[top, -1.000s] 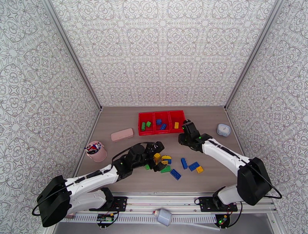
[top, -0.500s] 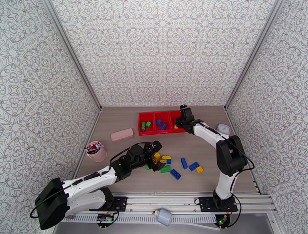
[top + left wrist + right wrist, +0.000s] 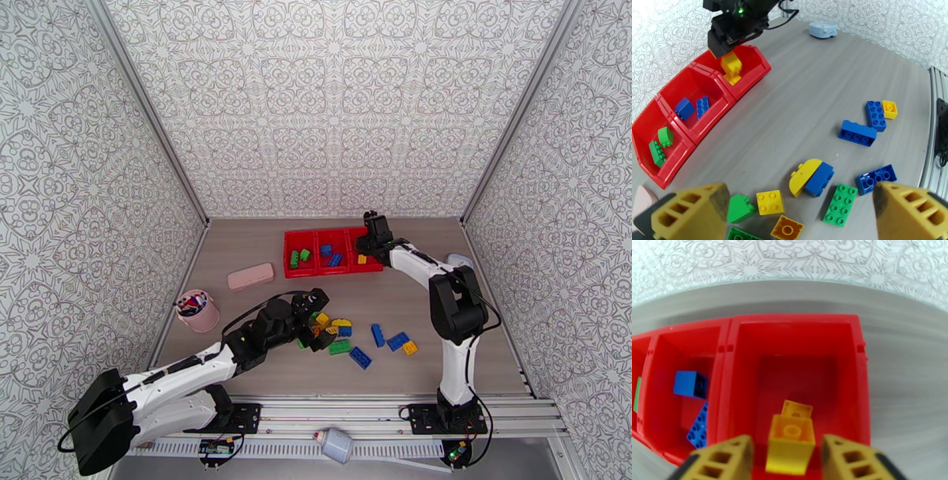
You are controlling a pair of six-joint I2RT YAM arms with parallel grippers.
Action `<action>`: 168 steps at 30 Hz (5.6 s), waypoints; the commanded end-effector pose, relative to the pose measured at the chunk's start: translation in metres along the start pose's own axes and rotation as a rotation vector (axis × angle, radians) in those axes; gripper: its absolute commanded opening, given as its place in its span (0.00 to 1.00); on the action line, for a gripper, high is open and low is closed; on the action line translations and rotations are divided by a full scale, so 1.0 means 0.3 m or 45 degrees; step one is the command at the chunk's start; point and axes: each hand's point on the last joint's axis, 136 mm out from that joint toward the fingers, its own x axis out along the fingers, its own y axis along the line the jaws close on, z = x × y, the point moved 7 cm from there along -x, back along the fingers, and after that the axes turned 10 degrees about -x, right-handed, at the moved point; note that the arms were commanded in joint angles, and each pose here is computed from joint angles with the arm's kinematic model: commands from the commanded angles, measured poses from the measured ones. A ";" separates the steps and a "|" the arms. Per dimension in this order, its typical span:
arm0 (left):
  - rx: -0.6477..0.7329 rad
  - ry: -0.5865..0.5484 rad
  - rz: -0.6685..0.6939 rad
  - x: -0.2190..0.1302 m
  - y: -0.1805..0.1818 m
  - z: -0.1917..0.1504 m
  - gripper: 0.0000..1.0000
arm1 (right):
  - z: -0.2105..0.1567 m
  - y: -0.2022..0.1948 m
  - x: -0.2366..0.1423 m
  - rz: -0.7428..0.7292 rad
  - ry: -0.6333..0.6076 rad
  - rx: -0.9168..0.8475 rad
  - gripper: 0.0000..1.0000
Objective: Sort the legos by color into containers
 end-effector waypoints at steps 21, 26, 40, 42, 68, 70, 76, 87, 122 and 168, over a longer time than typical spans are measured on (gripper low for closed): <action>0.293 0.742 0.076 -0.022 0.106 -0.096 0.82 | -0.157 -0.023 -0.428 0.158 -0.102 -0.013 0.87; 0.321 0.861 0.036 0.022 0.107 -0.133 0.78 | -0.178 -0.029 -0.450 0.152 -0.099 -0.007 0.89; 0.276 0.941 -0.030 0.158 0.121 -0.180 0.73 | -0.198 -0.028 -0.458 0.164 -0.098 -0.004 0.90; 0.266 0.952 -0.047 0.173 0.120 -0.186 0.72 | -0.201 -0.029 -0.457 0.161 -0.095 -0.004 0.89; 0.168 1.028 -0.073 0.200 0.134 -0.215 0.37 | -0.211 -0.041 -0.485 0.133 -0.103 0.010 0.89; 0.173 1.009 -0.066 0.192 0.134 -0.205 0.36 | -0.213 -0.041 -0.490 0.136 -0.106 0.012 0.89; 0.166 0.911 -0.070 0.169 0.128 -0.165 0.31 | -0.211 -0.044 -0.512 0.133 -0.123 0.022 0.89; 0.119 0.401 -0.090 0.161 0.121 0.054 0.31 | -0.201 -0.047 -0.585 0.154 -0.183 0.044 0.89; 0.033 0.260 -0.012 0.877 0.461 0.414 0.29 | -0.263 -0.050 -0.659 0.193 -0.191 0.030 0.89; 0.088 -0.047 -0.090 0.178 0.124 0.334 1.00 | -0.461 -0.032 -0.690 -0.007 0.135 0.072 0.94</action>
